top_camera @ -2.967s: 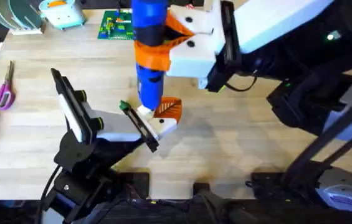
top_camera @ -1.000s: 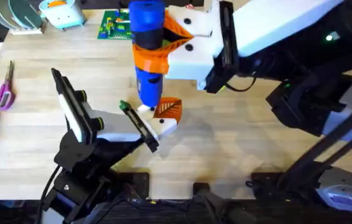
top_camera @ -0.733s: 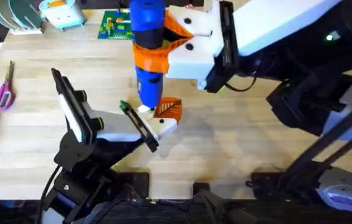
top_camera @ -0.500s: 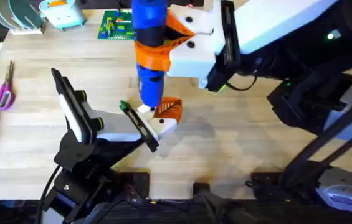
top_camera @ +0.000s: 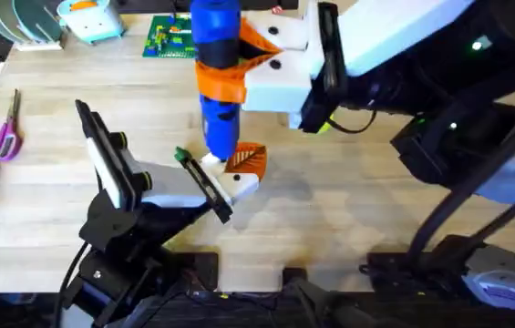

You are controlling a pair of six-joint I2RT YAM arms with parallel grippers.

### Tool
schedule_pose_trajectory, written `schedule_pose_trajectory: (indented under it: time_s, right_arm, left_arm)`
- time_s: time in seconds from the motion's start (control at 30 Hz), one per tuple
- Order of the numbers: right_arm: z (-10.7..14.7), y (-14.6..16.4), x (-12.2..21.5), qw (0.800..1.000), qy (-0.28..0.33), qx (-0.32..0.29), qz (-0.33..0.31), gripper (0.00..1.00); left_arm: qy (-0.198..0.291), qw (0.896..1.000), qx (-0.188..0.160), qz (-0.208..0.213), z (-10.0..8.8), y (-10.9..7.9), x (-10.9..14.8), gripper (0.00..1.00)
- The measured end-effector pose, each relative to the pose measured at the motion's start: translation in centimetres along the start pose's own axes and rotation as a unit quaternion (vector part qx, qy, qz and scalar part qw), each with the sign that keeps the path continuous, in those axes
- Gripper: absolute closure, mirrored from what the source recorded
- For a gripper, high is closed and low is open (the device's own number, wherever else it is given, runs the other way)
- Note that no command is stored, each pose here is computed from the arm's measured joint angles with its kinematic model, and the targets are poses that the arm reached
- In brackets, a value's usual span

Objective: Pick up the gripper from the table and insert it into the empty holder that is missing its gripper. Then pick up a screw, insert it into the mounting hole, and use the screwdriver to tighten it. Finally, clean up the table by picking up the vegetable and placing it into the bucket.

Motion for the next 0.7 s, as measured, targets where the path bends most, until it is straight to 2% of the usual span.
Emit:
schedule_pose_trajectory:
  time_s: [0.33,0.5,0.6,0.7]
  right_arm:
    - [-0.5,0.1,-0.1,1.0,-0.009,0.017,-0.008,0.979]
    - [-3.2,0.1,0.4,0.993,-0.085,0.074,-0.019,0.979]
    - [-4.5,-0.3,0.8,0.992,-0.098,0.078,-0.005,0.979]
    - [-4.1,-0.8,0.8,0.995,-0.081,0.057,0.008,0.979]
  left_arm:
    - [-0.003,1.0,-0.002,0.001,-0.1,0.0,0.0,0.995]
    - [-0.004,1.0,-0.004,0.001,-0.1,-0.1,0.0,0.995]
    - [-0.004,1.0,-0.004,0.001,-0.1,-0.1,0.1,0.995]
    - [-0.004,1.0,-0.004,0.001,-0.1,-0.1,0.0,0.995]
Point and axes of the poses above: each hand's point on the last joint's axis, 136 mm out from that joint toward the fingers, its own x axis back along the fingers, its own y axis along the line the jaws close on, z = x × y, the point moved 10 cm from there along x, back along the fingers, and after that the axes turned 2 degrees about -x, right-handed, at the moved point
